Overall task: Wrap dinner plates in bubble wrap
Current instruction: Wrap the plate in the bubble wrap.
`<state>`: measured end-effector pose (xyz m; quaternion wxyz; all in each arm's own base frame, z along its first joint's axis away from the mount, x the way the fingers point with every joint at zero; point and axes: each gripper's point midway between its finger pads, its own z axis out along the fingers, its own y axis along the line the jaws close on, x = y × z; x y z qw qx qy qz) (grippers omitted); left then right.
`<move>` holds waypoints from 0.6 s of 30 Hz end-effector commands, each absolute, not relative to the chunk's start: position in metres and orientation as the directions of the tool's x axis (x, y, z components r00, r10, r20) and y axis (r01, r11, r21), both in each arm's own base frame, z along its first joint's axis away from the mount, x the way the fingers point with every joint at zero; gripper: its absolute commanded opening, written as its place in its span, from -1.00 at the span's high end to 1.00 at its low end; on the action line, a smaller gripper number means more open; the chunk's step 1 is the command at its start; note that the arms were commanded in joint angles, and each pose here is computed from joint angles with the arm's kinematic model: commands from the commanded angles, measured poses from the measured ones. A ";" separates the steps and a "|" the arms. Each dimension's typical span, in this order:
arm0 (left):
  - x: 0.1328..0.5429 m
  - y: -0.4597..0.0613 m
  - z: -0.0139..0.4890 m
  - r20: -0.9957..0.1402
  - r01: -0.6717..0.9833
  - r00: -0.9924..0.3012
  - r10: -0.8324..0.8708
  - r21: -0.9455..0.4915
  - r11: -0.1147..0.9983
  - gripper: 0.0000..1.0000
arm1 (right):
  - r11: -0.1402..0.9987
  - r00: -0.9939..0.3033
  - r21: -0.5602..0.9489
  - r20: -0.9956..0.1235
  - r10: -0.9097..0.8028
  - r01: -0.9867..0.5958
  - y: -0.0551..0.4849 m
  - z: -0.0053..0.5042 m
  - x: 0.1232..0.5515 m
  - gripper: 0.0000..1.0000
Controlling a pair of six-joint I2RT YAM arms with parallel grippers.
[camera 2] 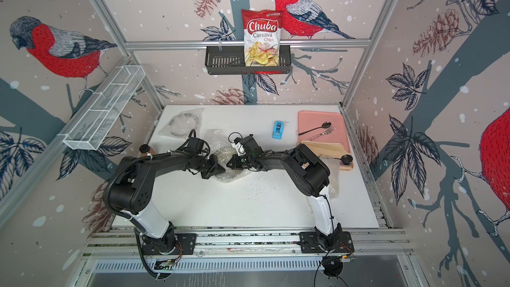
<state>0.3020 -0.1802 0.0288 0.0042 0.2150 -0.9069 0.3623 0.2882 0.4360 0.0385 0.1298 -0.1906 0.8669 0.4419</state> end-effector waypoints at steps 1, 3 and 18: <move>0.303 -0.164 0.022 0.132 -0.422 -0.892 -0.432 -0.583 0.695 1.00 | 0.617 -0.907 0.665 -0.314 -0.281 -0.421 0.425 0.007 0.274 0.98; 0.308 -0.162 0.031 0.118 -0.412 -0.895 -0.430 -0.588 0.696 0.98 | 0.642 -0.903 0.635 -0.300 -0.306 -0.429 0.422 -0.004 0.269 0.98; 0.423 -0.064 0.100 -0.067 -0.440 -0.776 -0.627 -0.655 0.614 -0.37 | 0.677 -0.895 0.586 -0.277 -0.349 -0.445 0.413 -0.023 0.262 0.98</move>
